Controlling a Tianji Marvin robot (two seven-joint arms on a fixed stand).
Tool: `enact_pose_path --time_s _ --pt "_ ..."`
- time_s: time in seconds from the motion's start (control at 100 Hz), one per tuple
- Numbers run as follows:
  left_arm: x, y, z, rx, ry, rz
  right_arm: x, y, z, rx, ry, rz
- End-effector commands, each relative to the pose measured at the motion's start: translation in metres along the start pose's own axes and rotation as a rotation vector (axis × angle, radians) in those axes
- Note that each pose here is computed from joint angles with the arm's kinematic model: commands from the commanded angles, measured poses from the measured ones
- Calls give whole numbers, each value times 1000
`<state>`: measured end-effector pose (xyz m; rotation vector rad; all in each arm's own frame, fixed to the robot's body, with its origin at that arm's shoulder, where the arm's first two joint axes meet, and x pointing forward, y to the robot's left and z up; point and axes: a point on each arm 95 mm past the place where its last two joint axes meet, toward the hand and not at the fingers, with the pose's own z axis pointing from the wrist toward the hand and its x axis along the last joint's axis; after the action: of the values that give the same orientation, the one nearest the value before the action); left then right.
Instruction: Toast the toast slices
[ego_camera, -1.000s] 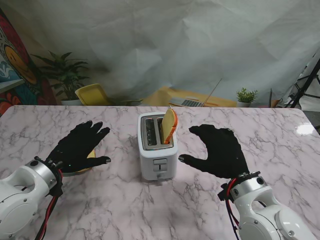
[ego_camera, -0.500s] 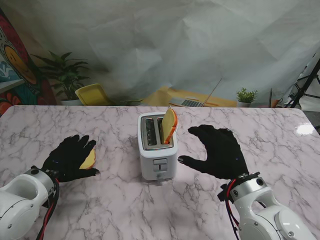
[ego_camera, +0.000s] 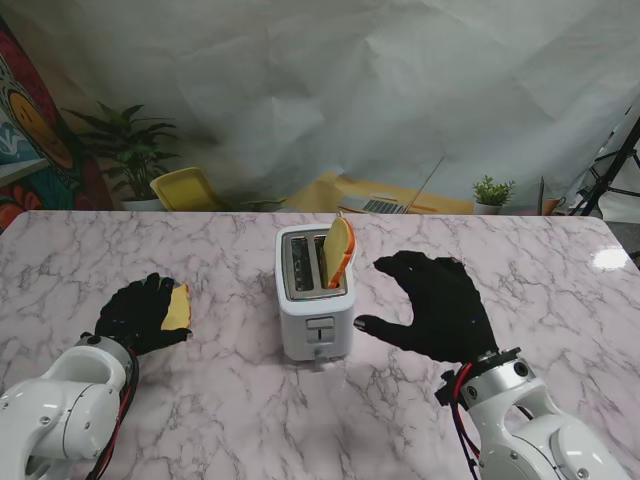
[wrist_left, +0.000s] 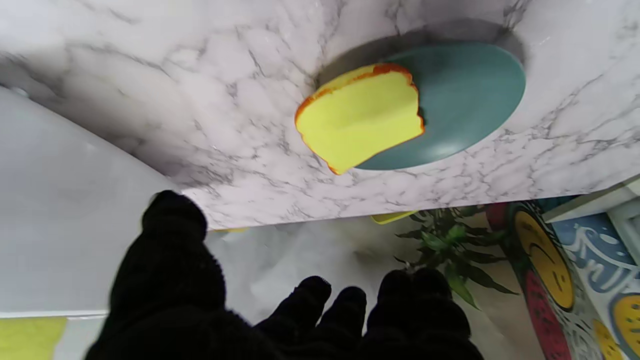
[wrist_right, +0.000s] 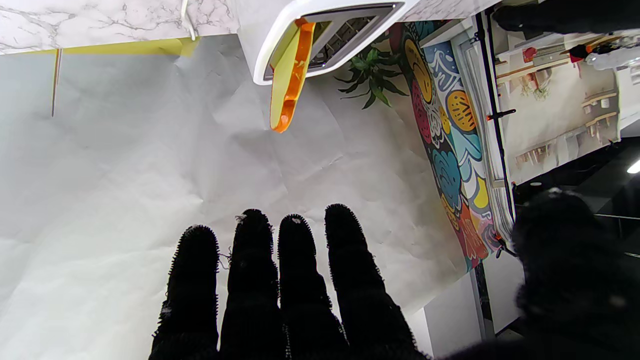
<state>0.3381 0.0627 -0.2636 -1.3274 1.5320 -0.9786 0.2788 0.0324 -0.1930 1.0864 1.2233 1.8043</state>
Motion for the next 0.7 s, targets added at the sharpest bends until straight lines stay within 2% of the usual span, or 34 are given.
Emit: enact_pose_path --time_s 0.0,0.31,0.69 --pt "1 5 4 -12 -1 -12 2 0 -2 3 6 -5" --pt "2 15 13 -14 -60 33 2 0 -4 -8 12 -4" --pt "4 30 18 -82 -52 100 3 -2 -4 -6 3 3"
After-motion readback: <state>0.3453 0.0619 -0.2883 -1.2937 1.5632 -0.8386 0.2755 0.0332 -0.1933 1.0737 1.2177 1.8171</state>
